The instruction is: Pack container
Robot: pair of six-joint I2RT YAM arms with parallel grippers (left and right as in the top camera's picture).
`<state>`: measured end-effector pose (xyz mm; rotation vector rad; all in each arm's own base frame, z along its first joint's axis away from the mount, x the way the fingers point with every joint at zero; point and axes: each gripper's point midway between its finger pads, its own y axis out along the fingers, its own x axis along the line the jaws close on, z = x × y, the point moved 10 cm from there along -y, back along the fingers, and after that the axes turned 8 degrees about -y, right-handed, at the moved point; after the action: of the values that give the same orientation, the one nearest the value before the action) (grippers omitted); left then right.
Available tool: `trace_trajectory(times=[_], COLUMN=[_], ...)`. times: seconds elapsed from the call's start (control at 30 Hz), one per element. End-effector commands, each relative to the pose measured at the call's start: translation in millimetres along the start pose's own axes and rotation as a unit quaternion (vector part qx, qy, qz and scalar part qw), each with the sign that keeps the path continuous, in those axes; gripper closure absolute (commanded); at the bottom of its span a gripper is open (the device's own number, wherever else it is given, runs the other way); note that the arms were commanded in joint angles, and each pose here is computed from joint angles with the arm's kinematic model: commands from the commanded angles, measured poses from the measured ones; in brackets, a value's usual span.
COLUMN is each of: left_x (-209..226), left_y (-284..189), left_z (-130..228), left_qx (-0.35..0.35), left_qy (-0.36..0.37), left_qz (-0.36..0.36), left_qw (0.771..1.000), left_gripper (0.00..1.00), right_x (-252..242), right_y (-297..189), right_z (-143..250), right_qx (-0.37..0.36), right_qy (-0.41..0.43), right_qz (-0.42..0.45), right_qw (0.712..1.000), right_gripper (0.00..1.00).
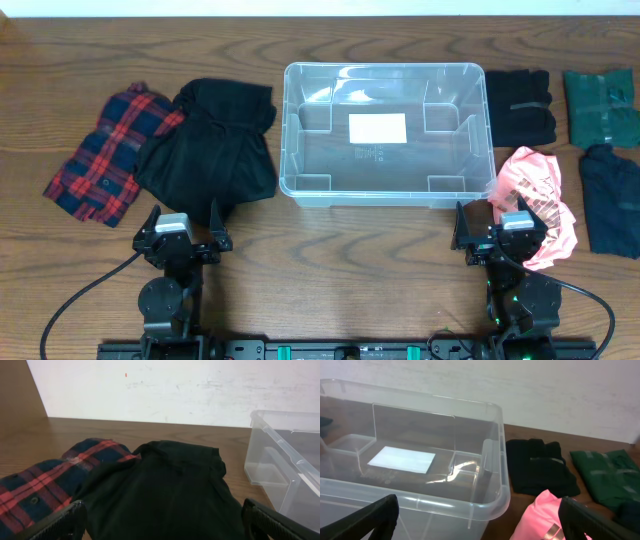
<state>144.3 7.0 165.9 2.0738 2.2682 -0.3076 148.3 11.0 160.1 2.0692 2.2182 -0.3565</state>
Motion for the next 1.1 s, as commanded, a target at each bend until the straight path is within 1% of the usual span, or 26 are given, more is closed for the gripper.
trace_trajectory(times=[0.0, 0.47, 0.57, 0.63, 0.7, 0.8, 0.9, 1.07], left_x=[3, 3, 3, 3, 3, 3, 3, 3], left_y=[2, 2, 2, 2, 2, 2, 2, 2], left_z=[13, 13, 13, 13, 13, 13, 13, 13], left_qx=[0.021, 0.021, 0.021, 0.021, 0.021, 0.021, 0.021, 0.021], left_qy=[-0.001, -0.001, -0.001, -0.001, -0.001, -0.001, -0.001, -0.001], left_qz=[-0.008, -0.009, -0.009, -0.009, -0.008, -0.008, -0.008, -0.008], left_qw=[1.0, 1.0, 1.0, 1.0, 1.0, 1.0, 1.0, 1.0], left_gripper=[0.02, 0.02, 0.02, 0.02, 0.02, 0.02, 0.02, 0.02], right_x=[1, 1, 4, 7, 8, 4, 0, -11], right_y=[0, 0, 0, -1, -2, -7, -13, -31], right_z=[1, -2, -3, -8, -18, -39, -59, -102], right_qx=[0.0, -0.007, -0.014, -0.035, -0.071, -0.127, -0.161, -0.206], right_qy=[-0.006, -0.005, -0.005, -0.005, 0.007, 0.036, 0.06, 0.057], right_qz=[-0.005, -0.005, -0.024, -0.046, -0.065, -0.064, -0.061, -0.054], right_qw=[1.0, 1.0, 1.0, 0.998, 0.995, 0.989, 0.983, 0.975], right_gripper=[0.01, 0.01, 0.01, 0.01, 0.01, 0.01, 0.01, 0.01])
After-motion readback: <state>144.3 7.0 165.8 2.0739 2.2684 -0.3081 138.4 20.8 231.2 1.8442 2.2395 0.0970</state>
